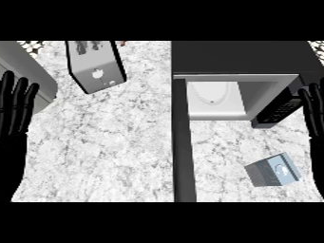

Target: Pick up the milk, place it into the microwave and close the microwave

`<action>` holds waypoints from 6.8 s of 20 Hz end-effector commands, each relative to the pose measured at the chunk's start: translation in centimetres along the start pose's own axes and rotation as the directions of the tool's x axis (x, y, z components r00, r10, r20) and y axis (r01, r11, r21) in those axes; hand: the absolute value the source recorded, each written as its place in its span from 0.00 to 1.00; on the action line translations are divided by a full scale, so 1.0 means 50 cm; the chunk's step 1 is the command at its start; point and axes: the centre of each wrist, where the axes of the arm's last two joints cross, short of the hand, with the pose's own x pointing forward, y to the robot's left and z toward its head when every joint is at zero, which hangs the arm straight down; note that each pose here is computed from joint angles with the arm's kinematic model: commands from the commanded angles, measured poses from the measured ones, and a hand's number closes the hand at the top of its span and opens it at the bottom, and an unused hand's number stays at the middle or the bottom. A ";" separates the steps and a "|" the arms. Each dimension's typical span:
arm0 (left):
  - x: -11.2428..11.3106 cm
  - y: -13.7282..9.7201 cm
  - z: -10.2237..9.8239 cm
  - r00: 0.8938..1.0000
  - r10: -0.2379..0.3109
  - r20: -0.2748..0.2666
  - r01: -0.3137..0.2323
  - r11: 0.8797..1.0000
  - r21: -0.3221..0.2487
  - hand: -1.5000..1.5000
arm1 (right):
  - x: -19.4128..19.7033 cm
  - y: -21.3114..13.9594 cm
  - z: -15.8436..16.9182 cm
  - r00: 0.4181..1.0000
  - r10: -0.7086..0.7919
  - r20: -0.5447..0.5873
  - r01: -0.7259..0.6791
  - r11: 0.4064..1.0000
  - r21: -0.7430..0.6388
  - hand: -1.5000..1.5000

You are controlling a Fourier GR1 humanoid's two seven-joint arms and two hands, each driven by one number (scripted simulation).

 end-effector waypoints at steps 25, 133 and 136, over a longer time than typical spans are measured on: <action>0.024 0.010 0.197 0.969 0.142 -0.203 -0.133 0.989 0.059 0.00 | 0.064 0.064 0.194 0.996 -0.055 -0.071 0.048 0.995 -0.089 0.00; 0.056 0.072 0.319 0.972 0.105 -0.210 -0.090 0.993 0.083 0.00 | -0.346 -0.019 0.261 0.943 -0.249 -0.223 0.263 0.964 0.037 1.00; 0.022 0.083 0.360 0.968 0.134 -0.212 -0.120 0.990 0.079 0.00 | -0.276 -0.017 0.243 0.942 -0.250 -0.224 0.262 0.965 0.023 1.00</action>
